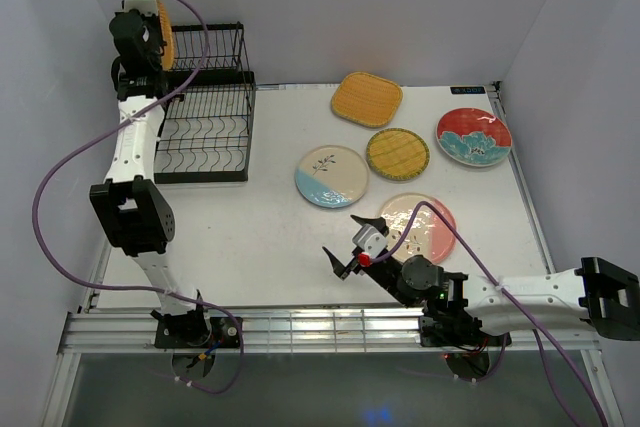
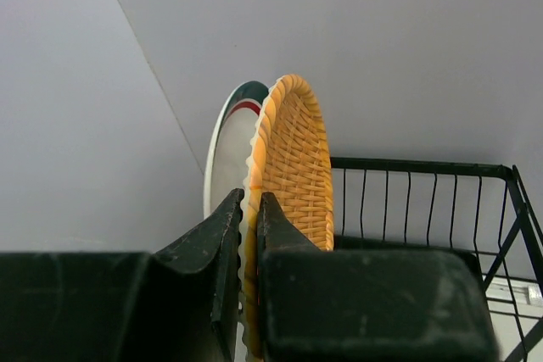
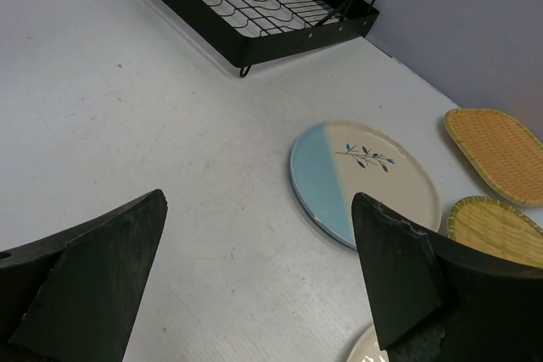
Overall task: Load the plates into the dish rack
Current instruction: Insert the plate into the dish rack.
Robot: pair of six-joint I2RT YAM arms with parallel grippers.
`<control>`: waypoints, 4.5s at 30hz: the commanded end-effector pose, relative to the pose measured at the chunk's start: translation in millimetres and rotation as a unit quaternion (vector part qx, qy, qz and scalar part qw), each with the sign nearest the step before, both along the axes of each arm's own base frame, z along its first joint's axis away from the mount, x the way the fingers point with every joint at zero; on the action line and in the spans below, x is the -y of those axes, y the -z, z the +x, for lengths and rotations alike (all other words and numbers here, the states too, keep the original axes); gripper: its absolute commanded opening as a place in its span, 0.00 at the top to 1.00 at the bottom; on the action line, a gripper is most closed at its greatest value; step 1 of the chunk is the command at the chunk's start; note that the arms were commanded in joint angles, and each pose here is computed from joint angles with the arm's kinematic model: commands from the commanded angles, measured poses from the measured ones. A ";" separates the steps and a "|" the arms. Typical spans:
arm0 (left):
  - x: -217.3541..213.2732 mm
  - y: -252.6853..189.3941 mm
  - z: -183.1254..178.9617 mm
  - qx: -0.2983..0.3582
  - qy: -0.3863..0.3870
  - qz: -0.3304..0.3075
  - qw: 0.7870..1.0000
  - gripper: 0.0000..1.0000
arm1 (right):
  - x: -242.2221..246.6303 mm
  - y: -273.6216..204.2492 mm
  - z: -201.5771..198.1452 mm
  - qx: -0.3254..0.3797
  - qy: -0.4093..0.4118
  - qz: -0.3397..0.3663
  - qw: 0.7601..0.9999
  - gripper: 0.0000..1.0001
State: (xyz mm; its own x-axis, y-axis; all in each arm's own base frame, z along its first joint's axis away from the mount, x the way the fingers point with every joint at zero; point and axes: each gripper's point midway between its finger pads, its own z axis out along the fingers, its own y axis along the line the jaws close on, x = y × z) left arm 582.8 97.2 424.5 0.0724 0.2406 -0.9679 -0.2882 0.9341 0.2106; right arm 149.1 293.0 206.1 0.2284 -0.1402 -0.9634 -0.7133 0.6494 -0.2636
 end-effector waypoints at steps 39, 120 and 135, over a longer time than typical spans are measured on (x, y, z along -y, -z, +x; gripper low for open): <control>-37.3 -33.2 38.8 0.149 0.035 0.064 0.986 1.00 | 6.0 -15.1 -2.0 0.006 -0.007 0.042 0.999 0.06; -58.4 63.2 57.1 0.091 0.051 0.023 0.994 0.97 | -3.7 -17.4 -8.1 0.007 -0.032 0.041 0.999 0.07; -61.4 49.8 56.6 0.099 0.043 0.027 0.994 0.48 | -4.5 -16.9 -8.4 0.007 -0.034 0.039 0.999 0.07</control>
